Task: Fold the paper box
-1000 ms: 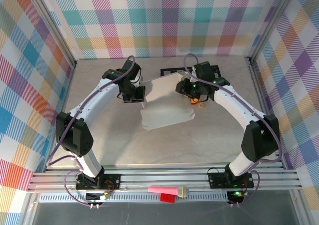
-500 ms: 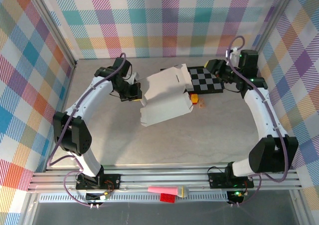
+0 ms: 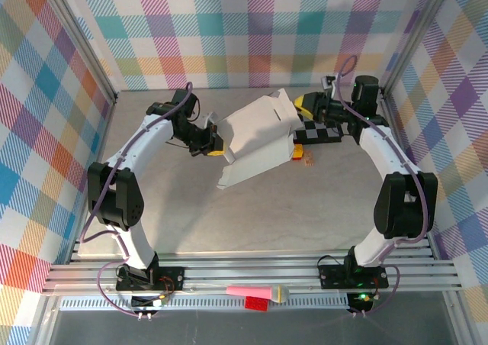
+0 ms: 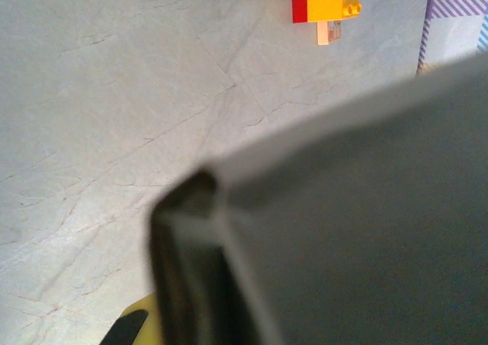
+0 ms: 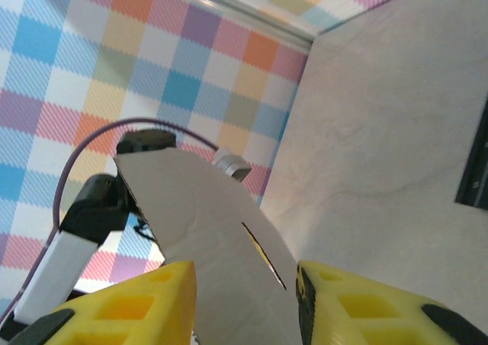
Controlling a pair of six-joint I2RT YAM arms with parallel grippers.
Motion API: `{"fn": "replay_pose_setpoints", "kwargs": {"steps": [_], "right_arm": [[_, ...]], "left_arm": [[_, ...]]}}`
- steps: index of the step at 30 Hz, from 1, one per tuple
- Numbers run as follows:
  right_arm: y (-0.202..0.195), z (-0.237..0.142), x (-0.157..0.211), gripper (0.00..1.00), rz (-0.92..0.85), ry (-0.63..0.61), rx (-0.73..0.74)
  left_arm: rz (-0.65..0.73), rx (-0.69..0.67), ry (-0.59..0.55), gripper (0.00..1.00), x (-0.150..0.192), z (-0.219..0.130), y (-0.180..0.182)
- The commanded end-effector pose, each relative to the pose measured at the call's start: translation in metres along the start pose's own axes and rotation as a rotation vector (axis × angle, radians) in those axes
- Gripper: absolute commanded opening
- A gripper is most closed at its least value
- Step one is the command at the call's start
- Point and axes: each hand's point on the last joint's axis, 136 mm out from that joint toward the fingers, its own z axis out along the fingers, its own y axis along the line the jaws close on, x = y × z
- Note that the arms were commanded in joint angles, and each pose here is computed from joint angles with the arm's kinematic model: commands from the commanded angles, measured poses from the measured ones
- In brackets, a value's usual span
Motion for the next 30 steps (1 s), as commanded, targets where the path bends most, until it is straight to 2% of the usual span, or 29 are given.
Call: {"fn": "replay_pose_setpoints", "kwargs": {"steps": [1,10,23,30], "right_arm": [[0.013,0.003,0.012,0.38,-0.048,0.055,-0.063],[0.024,0.011,0.024,0.37,-0.062,0.1,-0.08],[0.029,0.031,0.042,0.4,-0.15,0.151,0.038],[0.025,0.032,0.043,0.43,-0.205,0.136,0.109]], "left_arm": [[0.026,0.045,-0.012,0.0,-0.006,-0.005,-0.009],[0.024,0.036,-0.013,0.0,-0.005,-0.005,-0.007],[0.038,0.039,-0.022,0.0,-0.004,-0.01,-0.011],[0.045,0.03,-0.018,0.0,-0.001,-0.011,-0.011]]}}
